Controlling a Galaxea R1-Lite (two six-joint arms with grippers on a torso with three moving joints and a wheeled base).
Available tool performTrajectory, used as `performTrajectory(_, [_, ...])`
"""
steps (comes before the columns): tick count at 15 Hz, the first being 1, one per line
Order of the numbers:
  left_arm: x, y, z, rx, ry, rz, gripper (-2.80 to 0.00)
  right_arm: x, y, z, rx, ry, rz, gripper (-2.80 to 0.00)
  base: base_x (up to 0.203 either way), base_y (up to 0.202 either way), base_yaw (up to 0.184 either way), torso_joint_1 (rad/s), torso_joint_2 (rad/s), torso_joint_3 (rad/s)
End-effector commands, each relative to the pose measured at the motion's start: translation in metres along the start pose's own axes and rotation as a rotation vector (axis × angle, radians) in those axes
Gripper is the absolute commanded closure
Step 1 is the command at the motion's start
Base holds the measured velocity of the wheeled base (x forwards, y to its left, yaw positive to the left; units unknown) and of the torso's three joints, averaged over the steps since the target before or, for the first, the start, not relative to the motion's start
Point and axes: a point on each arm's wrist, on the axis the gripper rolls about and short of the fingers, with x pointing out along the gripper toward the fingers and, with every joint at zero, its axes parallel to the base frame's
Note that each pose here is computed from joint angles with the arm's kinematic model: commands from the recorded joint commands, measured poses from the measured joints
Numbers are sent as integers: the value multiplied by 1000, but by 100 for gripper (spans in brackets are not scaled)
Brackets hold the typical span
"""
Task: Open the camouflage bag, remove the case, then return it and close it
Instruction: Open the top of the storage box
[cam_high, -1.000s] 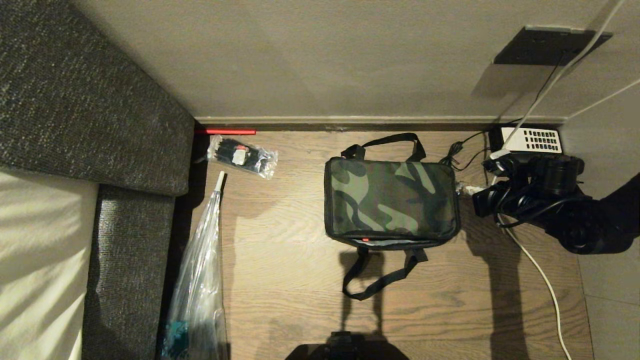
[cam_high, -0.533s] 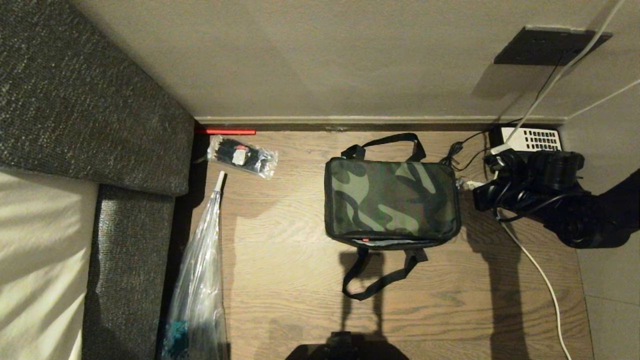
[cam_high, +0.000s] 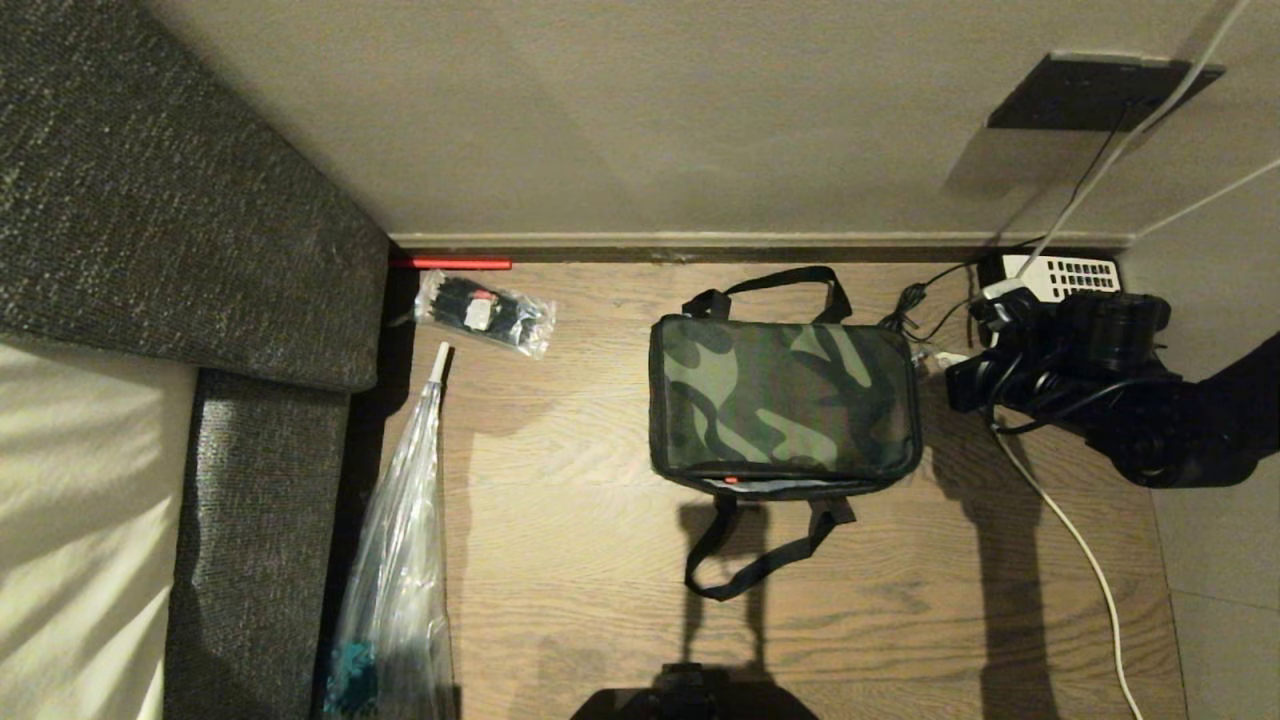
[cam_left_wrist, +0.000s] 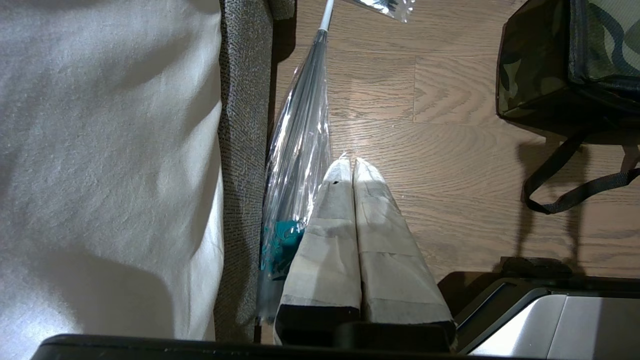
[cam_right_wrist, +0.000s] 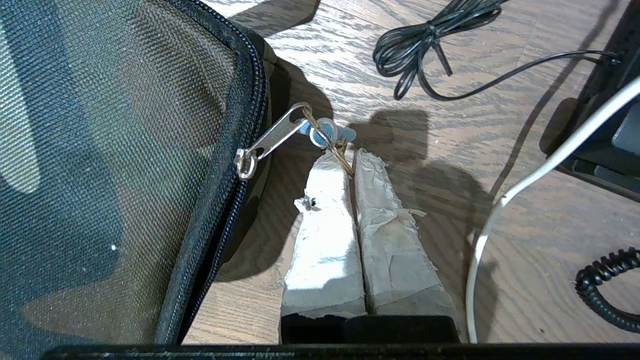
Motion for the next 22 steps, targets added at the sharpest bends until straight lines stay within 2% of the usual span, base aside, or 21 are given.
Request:
performTrajectory(1, [0, 0, -1, 0, 4, 0, 0, 0, 0, 1, -3, -7, 0, 0, 0, 0, 0, 0, 0, 0])
performTrajectory(22, [0, 0, -1, 0, 4, 0, 0, 17, -8, 17, -17, -80, -23, 0, 0, 0, 0, 0, 0, 0])
